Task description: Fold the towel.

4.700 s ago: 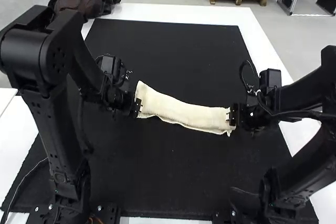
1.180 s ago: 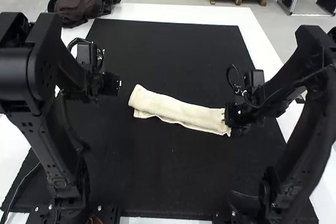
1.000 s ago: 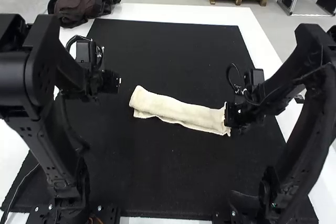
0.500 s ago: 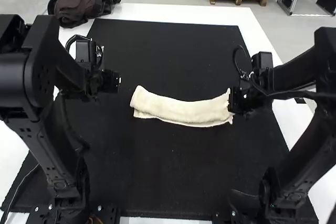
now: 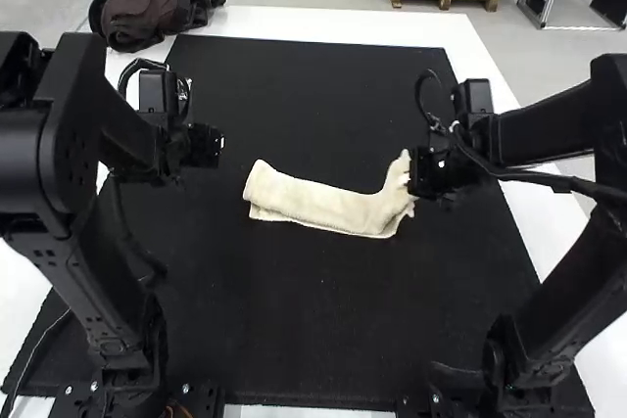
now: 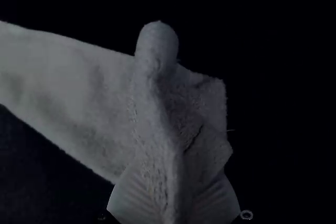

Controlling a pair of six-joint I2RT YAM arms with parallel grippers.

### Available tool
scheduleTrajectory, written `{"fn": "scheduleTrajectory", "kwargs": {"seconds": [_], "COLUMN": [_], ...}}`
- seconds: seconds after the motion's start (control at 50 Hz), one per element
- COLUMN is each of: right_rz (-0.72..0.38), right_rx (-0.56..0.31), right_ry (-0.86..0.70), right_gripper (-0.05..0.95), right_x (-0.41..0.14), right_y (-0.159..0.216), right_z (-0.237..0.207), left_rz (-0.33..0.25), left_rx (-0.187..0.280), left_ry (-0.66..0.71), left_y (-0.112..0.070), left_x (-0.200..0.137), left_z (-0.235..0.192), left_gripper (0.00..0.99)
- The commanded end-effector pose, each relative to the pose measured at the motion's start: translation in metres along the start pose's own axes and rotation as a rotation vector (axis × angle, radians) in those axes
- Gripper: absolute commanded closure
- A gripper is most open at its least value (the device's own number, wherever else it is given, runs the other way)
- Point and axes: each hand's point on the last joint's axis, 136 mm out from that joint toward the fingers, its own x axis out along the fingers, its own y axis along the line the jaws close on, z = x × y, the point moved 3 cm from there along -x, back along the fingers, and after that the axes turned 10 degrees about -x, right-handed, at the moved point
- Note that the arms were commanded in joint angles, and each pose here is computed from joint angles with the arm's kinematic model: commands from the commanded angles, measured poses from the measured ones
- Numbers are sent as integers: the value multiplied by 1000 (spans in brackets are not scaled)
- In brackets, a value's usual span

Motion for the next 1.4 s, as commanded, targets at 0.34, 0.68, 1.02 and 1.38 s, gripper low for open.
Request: {"fn": "scheduleTrajectory", "kwargs": {"seconds": [0.34,0.68,1.02,1.38], "right_rz": [163,232,300,336], "right_rx": [-68,-121,-169,-205], "right_ry": [-3,19,31,21], "right_gripper": [925,925,925,925], "right_x": [30,57,80,102], "right_y": [66,103,142,164], "right_z": [24,35,39,50], "left_rz": [47,71,80,85], "left_rx": [-19,-34,-42,-68], "left_ry": [-31,-32,-38,-57], "left_y": [8,12,13,14], "left_x": [-4,-8,-15,-19], "left_z": [8,5,0,3], "left_gripper": [28,28,28,28]}}
